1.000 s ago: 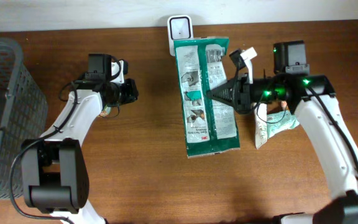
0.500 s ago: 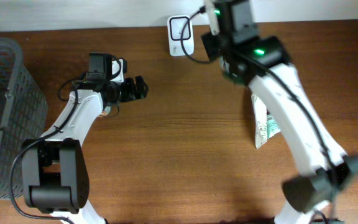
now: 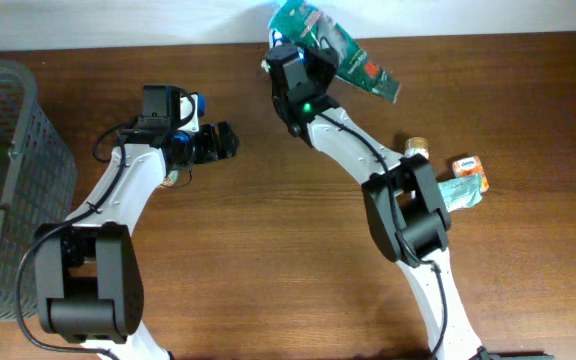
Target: Scan the item barcode
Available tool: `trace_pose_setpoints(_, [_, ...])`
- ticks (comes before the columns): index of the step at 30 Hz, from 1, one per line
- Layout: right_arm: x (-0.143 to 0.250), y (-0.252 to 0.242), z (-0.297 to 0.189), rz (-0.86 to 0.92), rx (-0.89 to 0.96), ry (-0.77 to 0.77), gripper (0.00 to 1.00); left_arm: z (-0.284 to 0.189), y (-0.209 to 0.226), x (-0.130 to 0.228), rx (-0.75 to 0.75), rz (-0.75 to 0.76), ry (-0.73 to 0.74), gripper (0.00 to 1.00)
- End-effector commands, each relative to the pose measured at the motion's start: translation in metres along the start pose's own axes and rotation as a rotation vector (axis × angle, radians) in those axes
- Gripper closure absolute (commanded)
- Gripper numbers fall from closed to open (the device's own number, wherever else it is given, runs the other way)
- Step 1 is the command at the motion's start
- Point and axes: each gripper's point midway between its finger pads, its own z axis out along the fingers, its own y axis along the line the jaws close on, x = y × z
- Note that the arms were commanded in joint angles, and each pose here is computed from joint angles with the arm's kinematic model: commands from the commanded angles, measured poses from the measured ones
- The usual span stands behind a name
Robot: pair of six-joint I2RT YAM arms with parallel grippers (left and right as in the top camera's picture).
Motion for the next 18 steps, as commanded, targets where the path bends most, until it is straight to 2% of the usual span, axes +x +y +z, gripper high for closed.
trace_pose_setpoints(1, [-0.003, 0.007, 0.002, -0.052, 0.014, 0.01, 0.96, -0.007, -0.005, -0.006, 0.008, 0.018, -0.023, 0.01])
trace_pose_setpoints(8, [-0.005, 0.005, 0.001, -0.037, 0.032, 0.012, 0.96, -0.007, -0.005, -0.006, 0.008, 0.018, -0.023, 0.01])
trace_pose_setpoints(13, [0.002, -0.006, -0.008, -0.042, 0.069, 0.067, 0.96, -0.007, -0.005, -0.006, 0.008, 0.018, -0.023, 0.01])
trace_pose_setpoints(15, [0.004, -0.024, -0.018, -0.047, 0.067, 0.071, 0.96, -0.007, -0.005, -0.006, 0.008, 0.018, -0.023, 0.01])
trace_pose_setpoints(18, [0.009, -0.069, -0.041, 0.076, 0.081, 0.064, 0.96, -0.007, -0.005, -0.006, 0.008, 0.018, -0.023, 0.01])
